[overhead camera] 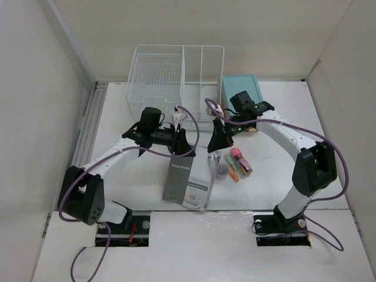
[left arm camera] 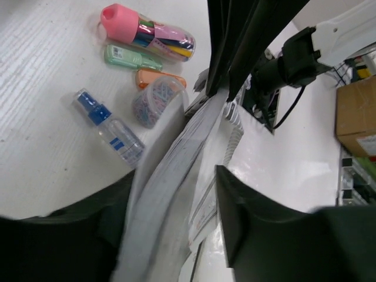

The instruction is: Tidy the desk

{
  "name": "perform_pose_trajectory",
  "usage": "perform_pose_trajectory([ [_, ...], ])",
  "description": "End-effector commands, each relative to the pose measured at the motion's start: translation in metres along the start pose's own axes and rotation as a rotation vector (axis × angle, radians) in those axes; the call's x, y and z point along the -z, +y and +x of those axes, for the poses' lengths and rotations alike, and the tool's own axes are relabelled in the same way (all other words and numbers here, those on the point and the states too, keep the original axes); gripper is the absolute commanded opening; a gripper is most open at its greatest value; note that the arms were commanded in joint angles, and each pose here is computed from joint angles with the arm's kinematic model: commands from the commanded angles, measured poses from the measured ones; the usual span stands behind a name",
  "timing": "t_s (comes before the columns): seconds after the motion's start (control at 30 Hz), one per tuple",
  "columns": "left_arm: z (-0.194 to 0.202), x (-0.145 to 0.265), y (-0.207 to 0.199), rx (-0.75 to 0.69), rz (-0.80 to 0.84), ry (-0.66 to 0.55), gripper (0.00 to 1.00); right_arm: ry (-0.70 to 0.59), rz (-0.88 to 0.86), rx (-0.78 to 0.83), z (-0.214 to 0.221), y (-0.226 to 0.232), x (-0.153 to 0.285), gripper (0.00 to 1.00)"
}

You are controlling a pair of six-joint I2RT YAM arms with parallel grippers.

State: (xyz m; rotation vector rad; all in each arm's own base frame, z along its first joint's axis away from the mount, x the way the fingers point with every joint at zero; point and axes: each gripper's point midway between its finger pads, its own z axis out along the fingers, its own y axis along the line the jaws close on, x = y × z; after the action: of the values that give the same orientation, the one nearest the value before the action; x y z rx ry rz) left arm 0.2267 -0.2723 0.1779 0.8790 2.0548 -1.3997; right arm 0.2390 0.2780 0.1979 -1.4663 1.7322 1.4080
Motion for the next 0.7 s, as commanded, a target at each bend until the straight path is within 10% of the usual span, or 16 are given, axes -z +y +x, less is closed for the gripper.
perform_pose_trajectory([
  [0.0, -0.013, 0.008, -0.015, -0.077, 0.018, -0.002, 0.42, -0.089, -0.031, 0.139, -0.039, 0.017, 0.014, 0.00],
  [0.1, -0.006, 0.006, -0.012, -0.058, 0.027, 0.033, 0.27, -0.092, -0.042, 0.165, -0.042, 0.021, 0.016, 0.00],
  [0.17, -0.002, 0.004, -0.010, -0.057, 0.038, 0.053, 0.01, -0.089, -0.044, 0.181, -0.043, 0.023, 0.017, 0.00],
  [0.37, 0.003, -0.015, -0.028, -0.073, 0.108, 0.082, 0.00, -0.078, -0.068, 0.166, -0.035, 0.028, 0.016, 0.00],
  [0.4, 0.000, -0.015, -0.034, -0.087, 0.117, 0.073, 0.00, -0.081, -0.065, 0.177, -0.039, 0.028, 0.017, 0.10],
  [0.43, -0.001, -0.014, -0.033, -0.084, 0.107, 0.065, 0.00, -0.080, -0.062, 0.157, -0.036, 0.025, 0.018, 0.49],
  [0.53, -0.028, -0.007, -0.041, -0.106, 0.025, -0.026, 0.00, -0.075, -0.030, 0.163, -0.038, 0.022, 0.026, 0.93],
  [0.67, -0.085, 0.021, -0.067, -0.179, -0.084, -0.189, 0.00, -0.132, 0.104, 0.207, -0.058, 0.012, 0.071, 1.00],
])
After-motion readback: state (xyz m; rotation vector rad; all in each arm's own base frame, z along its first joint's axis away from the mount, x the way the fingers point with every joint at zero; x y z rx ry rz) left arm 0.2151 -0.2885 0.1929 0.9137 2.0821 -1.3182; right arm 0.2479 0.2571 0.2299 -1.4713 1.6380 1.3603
